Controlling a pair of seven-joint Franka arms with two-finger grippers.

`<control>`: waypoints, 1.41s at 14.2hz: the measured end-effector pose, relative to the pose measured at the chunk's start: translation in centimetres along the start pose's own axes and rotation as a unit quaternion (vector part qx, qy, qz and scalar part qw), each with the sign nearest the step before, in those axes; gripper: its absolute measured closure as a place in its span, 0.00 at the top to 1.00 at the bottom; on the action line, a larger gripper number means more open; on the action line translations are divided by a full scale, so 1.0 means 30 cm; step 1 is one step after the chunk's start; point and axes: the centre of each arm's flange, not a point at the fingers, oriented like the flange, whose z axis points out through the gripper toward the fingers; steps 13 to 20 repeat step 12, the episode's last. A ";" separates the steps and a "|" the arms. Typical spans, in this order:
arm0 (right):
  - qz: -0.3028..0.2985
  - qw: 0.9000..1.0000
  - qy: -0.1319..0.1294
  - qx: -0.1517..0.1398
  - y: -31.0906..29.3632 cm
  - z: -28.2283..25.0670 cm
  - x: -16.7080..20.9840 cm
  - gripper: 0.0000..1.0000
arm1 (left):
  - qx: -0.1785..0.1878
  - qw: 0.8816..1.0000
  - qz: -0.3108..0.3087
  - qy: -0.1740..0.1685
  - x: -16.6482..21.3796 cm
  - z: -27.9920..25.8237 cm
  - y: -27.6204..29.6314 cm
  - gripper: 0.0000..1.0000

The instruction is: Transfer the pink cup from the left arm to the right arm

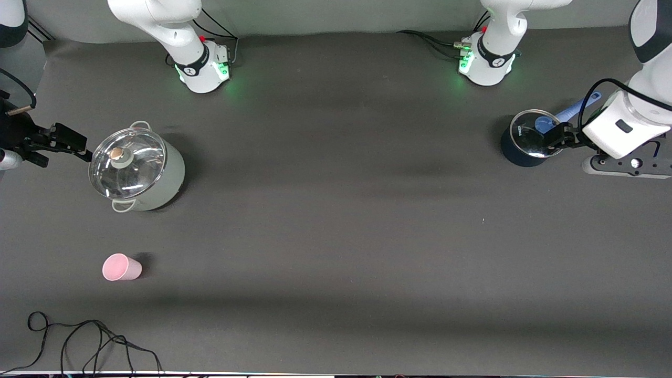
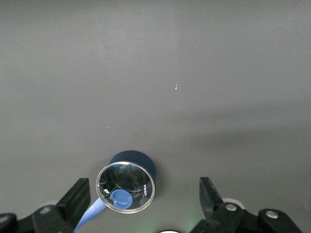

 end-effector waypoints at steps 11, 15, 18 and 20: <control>0.000 1.000 0.000 0.000 0.001 0.000 0.000 1.00 | -0.050 0.998 -0.031 0.002 0.006 0.025 -0.077 1.00; 0.000 1.000 0.000 0.000 0.001 0.000 0.000 1.00 | -0.050 0.998 -0.030 0.001 0.006 0.027 -0.076 1.00; 0.000 1.000 0.000 0.000 0.001 0.000 0.000 1.00 | -0.050 0.998 -0.030 0.001 0.006 0.027 -0.076 1.00; 0.000 1.000 0.000 0.000 0.001 0.000 0.000 1.00 | -0.050 0.998 -0.030 0.001 0.006 0.027 -0.076 1.00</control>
